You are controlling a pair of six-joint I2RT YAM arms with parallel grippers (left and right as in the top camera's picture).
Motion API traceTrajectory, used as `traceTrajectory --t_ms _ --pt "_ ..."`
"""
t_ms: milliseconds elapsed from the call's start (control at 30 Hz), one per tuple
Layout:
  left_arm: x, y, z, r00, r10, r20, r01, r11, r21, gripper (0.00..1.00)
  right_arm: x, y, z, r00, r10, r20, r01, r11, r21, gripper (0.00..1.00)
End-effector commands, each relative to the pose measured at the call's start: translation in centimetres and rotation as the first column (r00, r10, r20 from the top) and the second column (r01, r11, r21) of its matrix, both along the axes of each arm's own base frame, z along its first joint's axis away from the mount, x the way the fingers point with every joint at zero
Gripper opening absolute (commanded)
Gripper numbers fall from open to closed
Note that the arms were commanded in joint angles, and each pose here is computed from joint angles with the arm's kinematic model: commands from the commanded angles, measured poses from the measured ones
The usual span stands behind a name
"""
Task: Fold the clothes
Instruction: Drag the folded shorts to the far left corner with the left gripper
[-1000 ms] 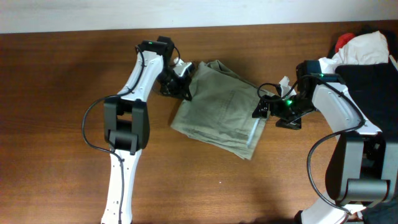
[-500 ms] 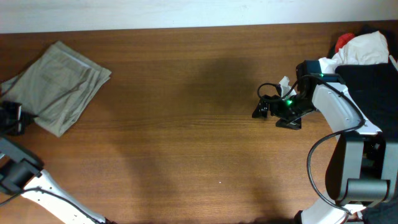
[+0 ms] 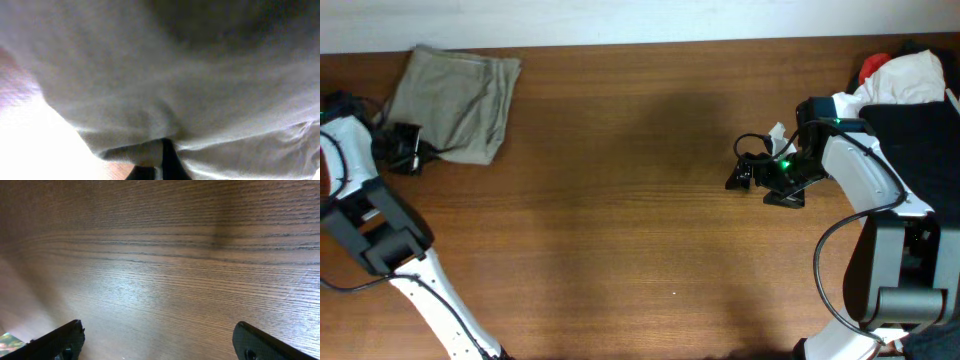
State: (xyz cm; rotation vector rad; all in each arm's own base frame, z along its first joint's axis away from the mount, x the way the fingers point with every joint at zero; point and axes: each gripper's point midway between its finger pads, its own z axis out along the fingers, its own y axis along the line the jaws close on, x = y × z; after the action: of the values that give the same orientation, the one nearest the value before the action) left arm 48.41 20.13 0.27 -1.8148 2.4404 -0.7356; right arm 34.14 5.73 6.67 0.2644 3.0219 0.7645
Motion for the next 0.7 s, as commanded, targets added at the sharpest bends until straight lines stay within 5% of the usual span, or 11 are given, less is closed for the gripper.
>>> traceTrajectory --t_ms 0,200,400,667 --pt "1.0 0.0 -1.4 1.0 0.008 0.008 -0.009 1.0 0.029 0.01 0.5 0.0 0.3 1.0 -0.001 0.013 0.001 1.0 -0.01 0.99" --pt "2.1 -1.5 -1.5 0.998 0.062 -0.017 -0.061 0.998 0.033 0.01 0.5 0.0 0.3 1.0 -0.001 0.013 0.001 1.0 -0.01 0.99" --pt "-0.8 6.0 -1.8 0.962 0.269 -0.041 -0.266 0.961 0.071 0.01 0.5 0.0 0.3 1.0 -0.001 0.013 0.001 1.0 -0.01 0.99" --pt "-2.5 8.3 -1.9 0.944 0.324 -0.054 -0.32 0.945 0.07 0.01 0.5 0.0 0.3 1.0 -0.001 0.013 0.001 1.0 -0.01 0.99"
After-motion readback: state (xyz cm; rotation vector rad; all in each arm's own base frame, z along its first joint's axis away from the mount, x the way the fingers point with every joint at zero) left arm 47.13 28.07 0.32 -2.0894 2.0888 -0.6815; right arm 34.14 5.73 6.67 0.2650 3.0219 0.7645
